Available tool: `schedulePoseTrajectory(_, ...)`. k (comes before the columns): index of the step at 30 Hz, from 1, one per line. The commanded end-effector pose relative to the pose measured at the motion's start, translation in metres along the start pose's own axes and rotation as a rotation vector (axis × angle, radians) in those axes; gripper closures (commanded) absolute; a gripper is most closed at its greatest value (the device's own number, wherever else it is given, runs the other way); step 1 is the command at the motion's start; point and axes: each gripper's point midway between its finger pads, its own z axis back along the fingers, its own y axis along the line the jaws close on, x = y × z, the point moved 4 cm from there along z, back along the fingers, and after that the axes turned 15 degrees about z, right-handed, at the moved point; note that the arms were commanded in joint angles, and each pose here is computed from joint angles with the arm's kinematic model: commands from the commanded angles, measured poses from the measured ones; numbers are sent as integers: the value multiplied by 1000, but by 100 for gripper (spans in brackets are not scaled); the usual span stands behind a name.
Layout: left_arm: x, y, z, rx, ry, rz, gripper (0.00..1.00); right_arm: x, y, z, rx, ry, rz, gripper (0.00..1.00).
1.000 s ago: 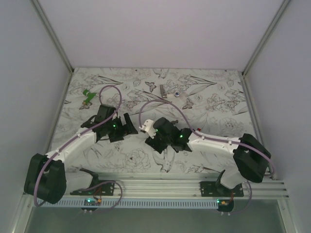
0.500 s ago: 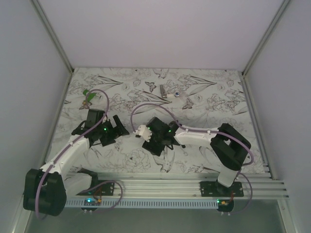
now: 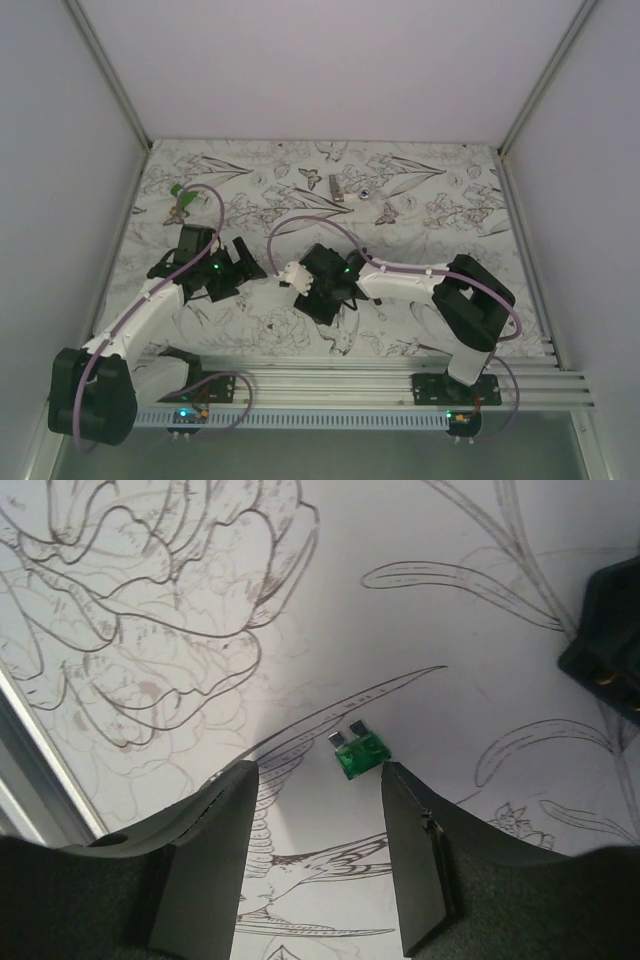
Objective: Snap on the fuse box
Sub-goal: Pick up the fuse from the center of the board.
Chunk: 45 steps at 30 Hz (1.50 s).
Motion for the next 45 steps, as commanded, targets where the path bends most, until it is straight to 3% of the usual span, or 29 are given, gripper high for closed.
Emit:
schedulePoseTrajectory(1,-4,1,1,7,41,11,0,12,16,9,55,-5,2,43)
schedulePoseTrajectory(11,-3,1,1,7,33,10,0,27,20,0,77,-24,0,44)
schedulePoseTrajectory(17,-2,2,2,11,22,10,0,40,11,16,1,-54,-10,46)
schedulePoseTrajectory(22,-2,2,1,17,21,10,0,32,-1,23,-76,50,-31,49)
schedulePoseTrajectory(35,6,25,7,87,-79,114,0,36,-5,11,-26,53,149,48)
schedulePoseTrajectory(45,10,35,13,99,-118,158,0,32,-4,-10,10,90,173,51)
